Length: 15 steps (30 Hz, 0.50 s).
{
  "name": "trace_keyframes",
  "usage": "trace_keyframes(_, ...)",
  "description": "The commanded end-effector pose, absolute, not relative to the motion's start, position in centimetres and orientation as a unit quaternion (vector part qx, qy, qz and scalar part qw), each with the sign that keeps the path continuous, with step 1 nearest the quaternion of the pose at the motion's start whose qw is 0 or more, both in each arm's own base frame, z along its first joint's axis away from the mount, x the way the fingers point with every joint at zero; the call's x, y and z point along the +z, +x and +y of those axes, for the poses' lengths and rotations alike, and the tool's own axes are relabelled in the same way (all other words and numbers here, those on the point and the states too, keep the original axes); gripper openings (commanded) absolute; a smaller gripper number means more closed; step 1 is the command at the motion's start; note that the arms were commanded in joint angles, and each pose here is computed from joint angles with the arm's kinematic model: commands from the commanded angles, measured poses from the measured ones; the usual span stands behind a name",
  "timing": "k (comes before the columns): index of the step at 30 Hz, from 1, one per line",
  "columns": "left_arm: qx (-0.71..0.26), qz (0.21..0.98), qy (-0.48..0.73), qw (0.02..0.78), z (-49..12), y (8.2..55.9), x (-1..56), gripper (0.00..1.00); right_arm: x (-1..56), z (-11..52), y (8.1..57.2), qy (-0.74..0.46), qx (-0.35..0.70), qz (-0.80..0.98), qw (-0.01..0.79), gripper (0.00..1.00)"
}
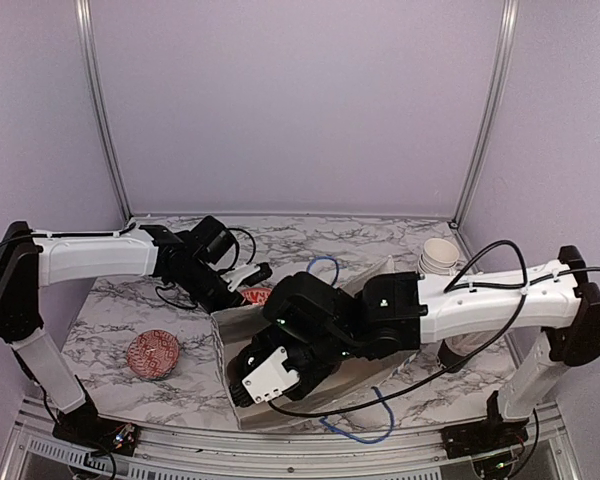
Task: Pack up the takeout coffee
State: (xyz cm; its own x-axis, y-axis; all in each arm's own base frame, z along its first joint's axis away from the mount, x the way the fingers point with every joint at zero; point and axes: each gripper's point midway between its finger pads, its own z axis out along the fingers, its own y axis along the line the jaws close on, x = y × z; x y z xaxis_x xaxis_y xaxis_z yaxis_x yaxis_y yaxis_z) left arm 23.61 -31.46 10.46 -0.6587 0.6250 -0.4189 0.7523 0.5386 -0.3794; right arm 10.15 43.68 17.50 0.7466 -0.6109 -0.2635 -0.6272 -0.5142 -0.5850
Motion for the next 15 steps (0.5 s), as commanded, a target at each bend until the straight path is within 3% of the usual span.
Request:
trace_keyframes(1, -0.307, 0.849, 0.419, 0.096, -32.7, 22.4, 10.2, 0.59, 16.5, 43.3, 10.4, -0.878, 0.043, 0.401, 0.258, 0.33)
trace_keyframes(6, -0.319, 0.843, 0.421, 0.098, -33.1, 22.4, 10.1, 0.59, 15.2, 43.2, 10.8, -0.881, 0.061, 0.421, 0.208, 0.30)
trace_keyframes(15, -0.281, 0.865, 0.380, 0.169, -30.1, 25.8, 12.8, 0.63, 14.8, 43.2, 11.9, -0.864, 0.087, 0.441, 0.225, 0.30)
